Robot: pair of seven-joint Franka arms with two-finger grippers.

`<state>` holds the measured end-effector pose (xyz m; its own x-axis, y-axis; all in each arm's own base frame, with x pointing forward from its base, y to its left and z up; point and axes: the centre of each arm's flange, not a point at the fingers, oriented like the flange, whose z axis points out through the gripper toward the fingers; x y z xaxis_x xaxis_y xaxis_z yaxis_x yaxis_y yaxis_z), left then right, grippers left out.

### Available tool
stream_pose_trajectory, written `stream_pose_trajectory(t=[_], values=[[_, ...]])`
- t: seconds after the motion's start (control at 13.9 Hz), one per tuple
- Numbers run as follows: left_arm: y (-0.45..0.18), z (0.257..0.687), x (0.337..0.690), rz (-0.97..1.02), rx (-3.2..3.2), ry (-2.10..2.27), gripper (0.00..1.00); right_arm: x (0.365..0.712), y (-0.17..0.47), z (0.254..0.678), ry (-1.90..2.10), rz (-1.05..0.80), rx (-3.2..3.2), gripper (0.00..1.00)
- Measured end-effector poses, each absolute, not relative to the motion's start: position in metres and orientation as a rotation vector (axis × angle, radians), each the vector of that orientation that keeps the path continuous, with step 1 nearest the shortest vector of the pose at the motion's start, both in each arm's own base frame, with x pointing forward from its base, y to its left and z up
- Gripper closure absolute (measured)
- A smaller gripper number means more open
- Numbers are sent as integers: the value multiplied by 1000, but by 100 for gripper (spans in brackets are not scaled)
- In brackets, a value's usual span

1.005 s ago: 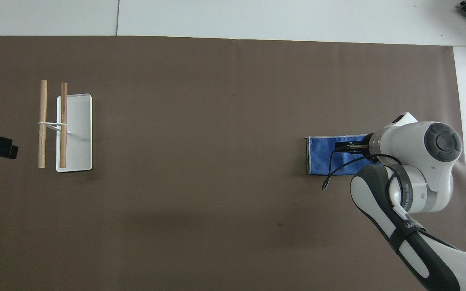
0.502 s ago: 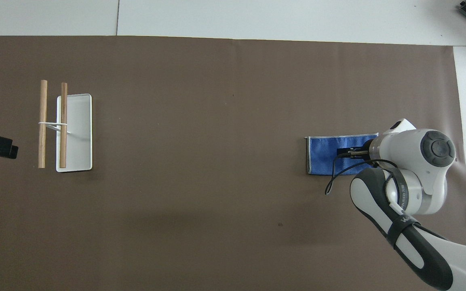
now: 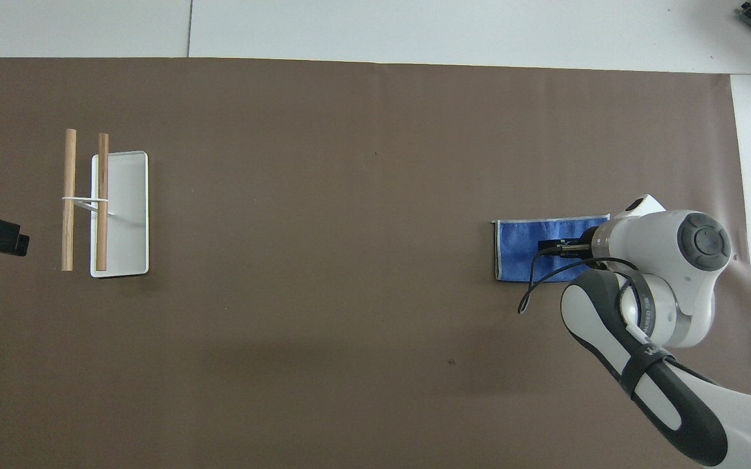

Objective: Right arm passes towel to left arm to hang
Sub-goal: 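Close the right gripper on the towel and lift it up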

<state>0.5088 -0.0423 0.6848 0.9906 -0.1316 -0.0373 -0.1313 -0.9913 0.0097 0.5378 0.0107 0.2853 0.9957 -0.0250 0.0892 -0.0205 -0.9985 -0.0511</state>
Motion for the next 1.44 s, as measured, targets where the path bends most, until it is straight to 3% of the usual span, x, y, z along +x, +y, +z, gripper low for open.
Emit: stream_pose_trajectory(t=[0.14, 0.5, 0.65, 0.72, 1.0, 1.44], values=[[-42, 685, 509, -59, 3127, -206, 0, 535, 11, 282, 29, -133, -3089, 7], [-42, 685, 509, -59, 3127, -206, 0, 536, 17, 287, 14, -162, -3084, 68], [-42, 685, 509, -59, 3127, -206, 0, 540, 31, 293, -36, -154, -3078, 88], [-42, 685, 509, -59, 3127, -206, 0, 543, 40, 299, -66, -135, -3073, 93], [-42, 685, 509, -59, 3127, -206, 0, 563, 82, 348, -164, -176, -3035, 93], [-43, 685, 509, -59, 3127, -208, 0, 582, 131, 440, -4, -210, -2750, 93]])
